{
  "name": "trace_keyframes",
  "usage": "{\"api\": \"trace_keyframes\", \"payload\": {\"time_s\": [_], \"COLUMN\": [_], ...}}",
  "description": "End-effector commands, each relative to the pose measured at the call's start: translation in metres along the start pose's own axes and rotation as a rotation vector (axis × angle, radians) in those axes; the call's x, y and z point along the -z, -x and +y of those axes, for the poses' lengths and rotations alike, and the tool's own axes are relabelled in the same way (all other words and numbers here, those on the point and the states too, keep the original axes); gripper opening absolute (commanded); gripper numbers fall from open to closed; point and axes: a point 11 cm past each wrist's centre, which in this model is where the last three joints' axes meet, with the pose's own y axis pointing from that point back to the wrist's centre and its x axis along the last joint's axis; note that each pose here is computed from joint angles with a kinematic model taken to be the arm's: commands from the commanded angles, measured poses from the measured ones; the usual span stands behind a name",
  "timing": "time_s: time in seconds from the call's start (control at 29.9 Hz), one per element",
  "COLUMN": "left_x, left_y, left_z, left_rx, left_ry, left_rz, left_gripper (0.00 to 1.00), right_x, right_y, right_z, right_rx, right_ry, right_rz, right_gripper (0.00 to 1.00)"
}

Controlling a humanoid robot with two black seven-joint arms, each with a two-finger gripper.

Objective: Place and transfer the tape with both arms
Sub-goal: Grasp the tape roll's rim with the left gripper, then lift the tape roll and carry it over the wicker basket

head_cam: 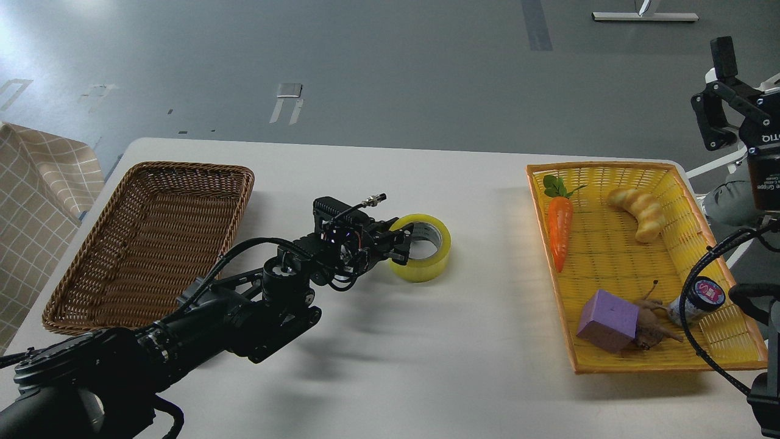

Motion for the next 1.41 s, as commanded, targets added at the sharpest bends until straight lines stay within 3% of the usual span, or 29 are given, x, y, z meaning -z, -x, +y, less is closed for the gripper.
{"api": "trace_keyframes", "payload": {"time_s": [0.0, 0.37, 0.6, 1.04, 1.2, 1.37], "left_x": [-0.002, -0.004, 0.029, 0.138, 0.183, 0.205], "left_y": [-0.001, -0.036, -0.079, -0.116, -0.118, -0.1], "left_z": [0.0, 0.003, 0.026, 0.123, 0.168, 0.2], "left_rx": [-0.004, -0.071, -0.142, -0.17, -0.16, -0.128], "left_ry": [0.006, 0.037, 0.011, -0.106, -0.207, -0.213], "left_rz": [0.037, 0.054, -0.026, -0.149, -0.196, -0.22], "left_gripper": [0.07, 0.02, 0.02, 0.03, 0.03, 0.03], "right_x": [-0.002, -0.003, -0.003, -0.005, -0.006, -0.007], "right_y": [-0.001, -0.001, -0.001, -0.002, 0.0, 0.0], "right_z": [0.002, 0.006, 0.005, 0.006, 0.008, 0.01], "right_rx": [-0.005, -0.01, -0.01, -0.014, -0.011, -0.015], "right_ry": [0.005, 0.013, 0.011, 0.017, 0.023, 0.027], "right_rz": [-0.002, -0.003, -0.004, -0.006, -0.01, -0.012], "right_gripper": [1.0, 1.0, 1.0, 1.0, 1.0, 1.0]}}
